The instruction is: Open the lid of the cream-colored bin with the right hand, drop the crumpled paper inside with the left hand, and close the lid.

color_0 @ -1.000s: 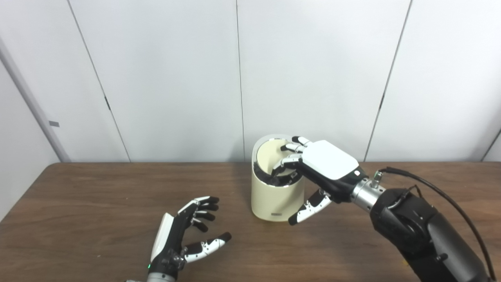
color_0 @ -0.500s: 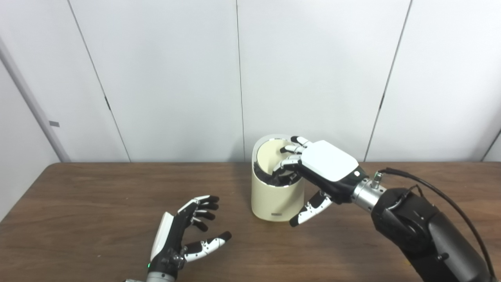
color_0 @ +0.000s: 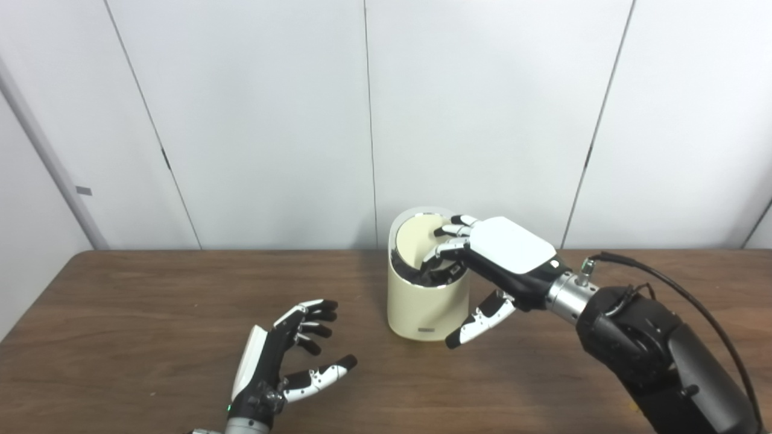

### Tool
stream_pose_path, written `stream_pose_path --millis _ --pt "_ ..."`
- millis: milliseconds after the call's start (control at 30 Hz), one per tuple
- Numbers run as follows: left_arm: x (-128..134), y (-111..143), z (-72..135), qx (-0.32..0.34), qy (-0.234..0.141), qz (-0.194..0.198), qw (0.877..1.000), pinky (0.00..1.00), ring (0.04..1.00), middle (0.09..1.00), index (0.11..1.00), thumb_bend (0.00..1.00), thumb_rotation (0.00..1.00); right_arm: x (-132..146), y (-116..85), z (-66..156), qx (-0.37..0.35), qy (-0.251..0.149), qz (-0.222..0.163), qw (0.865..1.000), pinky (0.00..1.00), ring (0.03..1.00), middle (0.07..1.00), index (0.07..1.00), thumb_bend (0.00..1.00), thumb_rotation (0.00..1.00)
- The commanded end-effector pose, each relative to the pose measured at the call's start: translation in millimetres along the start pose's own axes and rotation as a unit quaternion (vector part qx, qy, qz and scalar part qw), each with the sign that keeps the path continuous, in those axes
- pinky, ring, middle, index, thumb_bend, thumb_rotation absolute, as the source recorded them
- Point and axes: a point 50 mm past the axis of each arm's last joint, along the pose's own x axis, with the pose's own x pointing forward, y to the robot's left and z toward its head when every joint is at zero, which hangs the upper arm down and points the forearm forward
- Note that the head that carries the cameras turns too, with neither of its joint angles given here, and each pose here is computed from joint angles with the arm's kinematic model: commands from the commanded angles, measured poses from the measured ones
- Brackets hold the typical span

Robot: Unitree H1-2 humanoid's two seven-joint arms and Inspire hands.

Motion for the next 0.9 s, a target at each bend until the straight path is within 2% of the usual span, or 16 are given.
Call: stream_pose_path --millis 0,100,300,400,633,733,867 --pt "9.3 6.5 12.3 0.005 -0.032 0.008 0.999 0.50 0.633 0.709 0.745 0.70 0.11 -1.8 -14.8 -3.1 -0.002 0.017 -0.029 0.999 0.99 0.896 0.707 0.709 0.74 0.49" --pt "9.4 6.9 12.7 0.007 -0.033 0.008 0.999 0.50 0.633 0.709 0.745 0.70 0.11 -5.9 -17.2 -7.8 0.012 0.039 -0.071 0.997 0.98 0.885 0.724 0.723 0.74 0.46" --pt "9.9 7.9 13.5 0.007 -0.034 0.007 0.999 0.50 0.631 0.708 0.743 0.70 0.11 -14.5 -19.9 -13.5 0.053 0.070 -0.107 0.990 0.94 0.941 0.786 0.779 0.71 0.47" --pt "10.2 8.5 15.6 0.006 -0.034 0.007 0.999 0.50 0.635 0.709 0.742 0.71 0.11 -19.8 -19.1 -16.0 0.075 0.074 -0.127 0.986 0.91 0.932 0.803 0.797 0.71 0.43" --pt "11.6 11.3 18.1 0.009 -0.035 0.010 0.999 0.51 0.639 0.709 0.743 0.71 0.09 -32.7 -4.9 -26.1 0.096 0.078 -0.159 0.980 0.82 0.882 0.886 0.865 0.74 0.39" --pt "11.7 12.4 17.7 0.010 -0.035 0.011 0.999 0.50 0.636 0.707 0.743 0.71 0.08 -44.9 5.3 -31.1 0.130 0.089 -0.166 0.973 0.77 0.899 0.924 0.903 0.75 0.38" --pt "11.8 13.6 17.9 0.010 -0.035 0.013 0.999 0.50 0.635 0.706 0.742 0.71 0.08 -62.5 18.8 -37.4 0.169 0.102 -0.169 0.966 0.75 0.884 0.923 0.920 0.79 0.37"
